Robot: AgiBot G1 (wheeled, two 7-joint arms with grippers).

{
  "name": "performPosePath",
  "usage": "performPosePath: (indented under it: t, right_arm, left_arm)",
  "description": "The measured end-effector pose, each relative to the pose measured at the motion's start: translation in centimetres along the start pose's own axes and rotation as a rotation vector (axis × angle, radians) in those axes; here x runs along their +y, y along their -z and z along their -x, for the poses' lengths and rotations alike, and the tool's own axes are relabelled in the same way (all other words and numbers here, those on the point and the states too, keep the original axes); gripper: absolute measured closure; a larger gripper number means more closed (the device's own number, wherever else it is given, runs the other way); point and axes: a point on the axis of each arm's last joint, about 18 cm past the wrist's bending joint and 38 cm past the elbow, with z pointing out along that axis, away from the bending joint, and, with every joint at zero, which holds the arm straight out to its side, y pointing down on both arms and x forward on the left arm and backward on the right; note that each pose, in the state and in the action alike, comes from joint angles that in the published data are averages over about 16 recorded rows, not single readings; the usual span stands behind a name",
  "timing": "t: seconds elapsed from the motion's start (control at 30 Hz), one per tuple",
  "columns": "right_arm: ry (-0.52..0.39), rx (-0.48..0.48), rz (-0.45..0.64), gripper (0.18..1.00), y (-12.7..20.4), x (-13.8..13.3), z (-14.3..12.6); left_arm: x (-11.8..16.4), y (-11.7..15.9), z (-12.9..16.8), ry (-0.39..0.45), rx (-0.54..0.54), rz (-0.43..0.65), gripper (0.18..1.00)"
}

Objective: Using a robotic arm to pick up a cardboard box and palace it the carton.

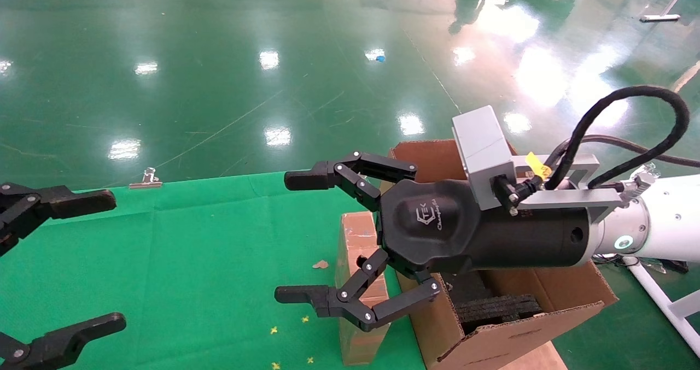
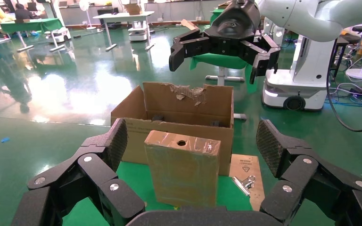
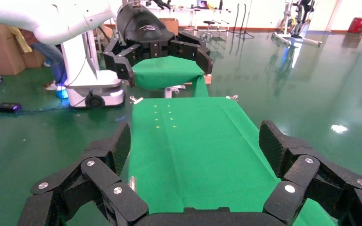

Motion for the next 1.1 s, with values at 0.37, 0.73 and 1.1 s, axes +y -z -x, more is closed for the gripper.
performPosePath:
  t: [0.37, 0.73, 1.1]
  right_arm:
    - [0.0, 0.0, 0.001, 0.178, 0.0, 0.0, 0.0]
    - [0.001, -0.036, 0.152, 0.178, -1.5, 1.8, -0.1]
    - [0.061, -0.143, 0.599, 0.178, -6.7, 5.5, -2.4]
  left_arm:
    - [0.0, 0.0, 0.0, 0.0, 0.0, 0.0, 0.184]
    - [0.0, 0.0, 0.0, 0.0, 0.0, 0.0, 0.184]
    - [0.0, 0.0, 0.0, 0.0, 0.0, 0.0, 0.184]
